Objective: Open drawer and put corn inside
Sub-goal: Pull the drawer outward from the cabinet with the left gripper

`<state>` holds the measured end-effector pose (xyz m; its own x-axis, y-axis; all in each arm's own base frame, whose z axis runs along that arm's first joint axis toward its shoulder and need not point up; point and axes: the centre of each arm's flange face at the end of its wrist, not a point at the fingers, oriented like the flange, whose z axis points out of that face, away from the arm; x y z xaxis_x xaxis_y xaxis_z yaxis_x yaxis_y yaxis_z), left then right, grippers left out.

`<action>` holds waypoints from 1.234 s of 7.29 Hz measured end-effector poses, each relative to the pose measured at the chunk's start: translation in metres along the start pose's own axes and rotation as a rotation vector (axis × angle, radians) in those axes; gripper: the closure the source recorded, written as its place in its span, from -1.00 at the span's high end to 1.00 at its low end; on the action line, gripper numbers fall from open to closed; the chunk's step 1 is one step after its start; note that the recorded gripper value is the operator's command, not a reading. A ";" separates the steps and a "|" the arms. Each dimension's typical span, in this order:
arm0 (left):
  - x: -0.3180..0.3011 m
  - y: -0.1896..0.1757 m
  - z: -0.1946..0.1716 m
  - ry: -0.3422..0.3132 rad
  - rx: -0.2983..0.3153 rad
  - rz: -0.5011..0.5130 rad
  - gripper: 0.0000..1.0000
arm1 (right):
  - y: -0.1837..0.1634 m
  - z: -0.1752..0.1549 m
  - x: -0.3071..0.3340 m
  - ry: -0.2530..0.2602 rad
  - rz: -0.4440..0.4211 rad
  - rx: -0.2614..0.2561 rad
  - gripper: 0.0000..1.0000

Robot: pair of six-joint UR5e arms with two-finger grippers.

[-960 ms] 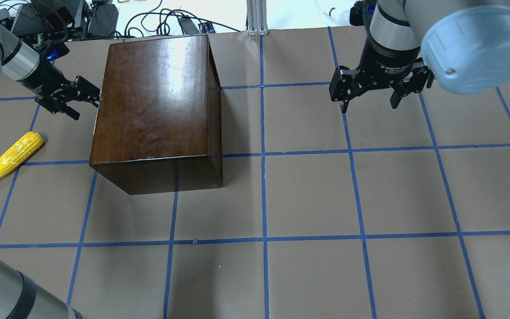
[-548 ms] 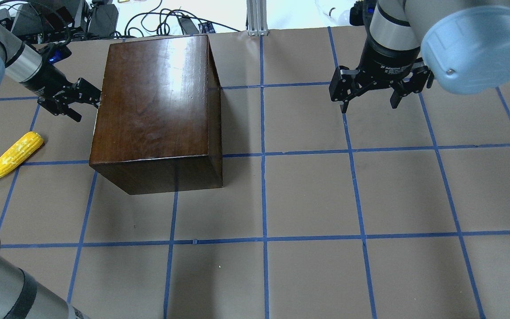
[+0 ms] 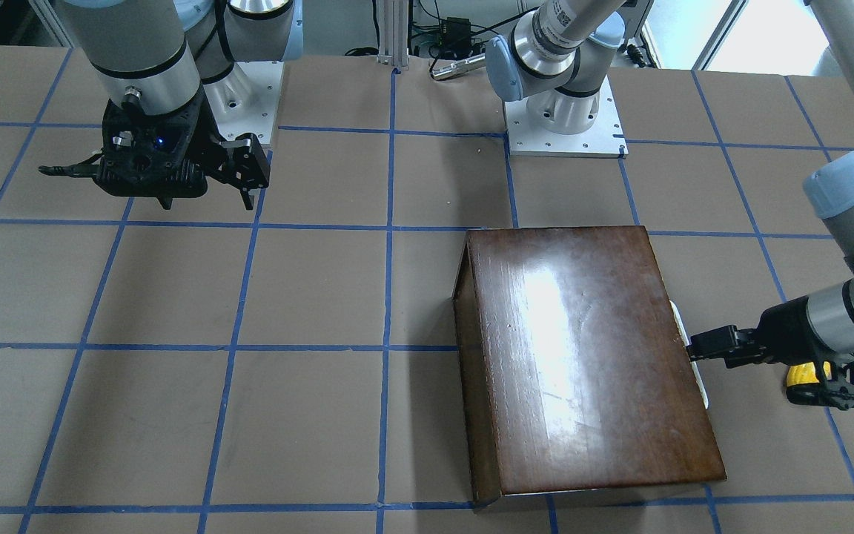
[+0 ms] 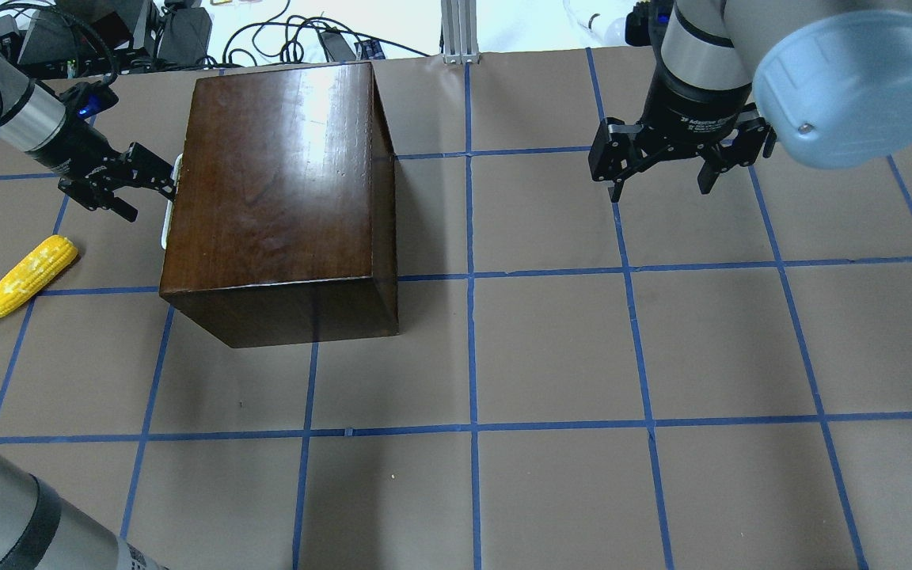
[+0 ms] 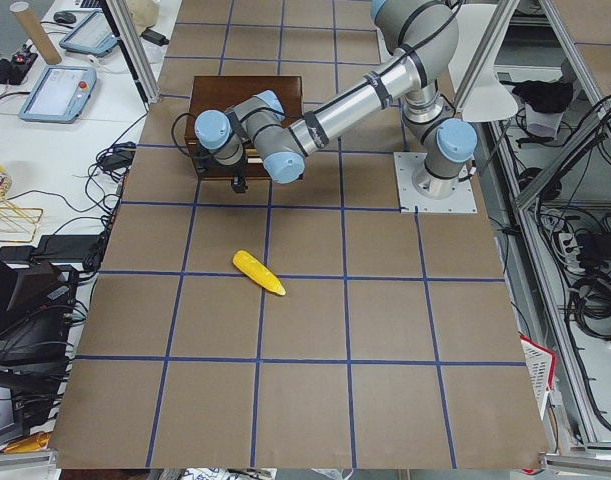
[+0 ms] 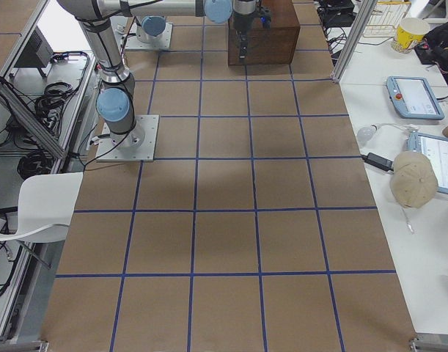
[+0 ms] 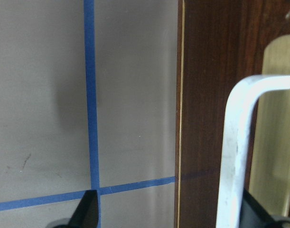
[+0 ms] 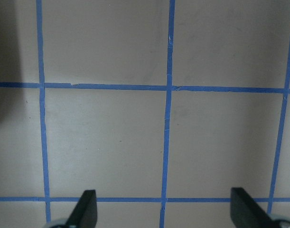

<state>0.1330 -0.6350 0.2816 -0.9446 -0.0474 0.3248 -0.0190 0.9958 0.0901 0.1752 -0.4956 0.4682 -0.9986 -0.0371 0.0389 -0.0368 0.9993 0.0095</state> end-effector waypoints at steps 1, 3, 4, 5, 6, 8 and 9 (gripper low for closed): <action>-0.003 0.000 -0.003 -0.002 0.004 -0.004 1.00 | 0.000 0.000 0.000 0.000 0.000 0.000 1.00; -0.016 0.002 -0.010 -0.003 0.017 -0.020 1.00 | 0.000 0.000 0.000 0.000 0.000 0.000 1.00; -0.025 0.004 -0.013 -0.002 0.022 -0.029 1.00 | 0.000 0.000 0.000 0.000 0.000 0.000 1.00; -0.036 0.007 -0.015 0.000 0.026 -0.029 1.00 | 0.000 0.000 0.000 0.000 0.000 0.000 1.00; -0.046 0.010 -0.017 0.001 0.031 -0.023 1.00 | 0.000 0.000 0.000 0.000 0.000 0.000 1.00; -0.058 0.013 -0.022 -0.004 0.042 -0.023 1.00 | 0.000 0.000 0.000 0.000 0.000 0.000 1.00; -0.064 0.014 -0.023 -0.004 0.046 -0.030 1.00 | 0.000 0.000 0.000 0.000 0.000 0.000 1.00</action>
<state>0.2008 -0.6202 0.2840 -0.9445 -0.0767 0.3193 -0.0619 0.9965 0.0563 0.1753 -0.4956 0.4682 -0.9986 -0.0372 0.0389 -0.0369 0.9993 0.0095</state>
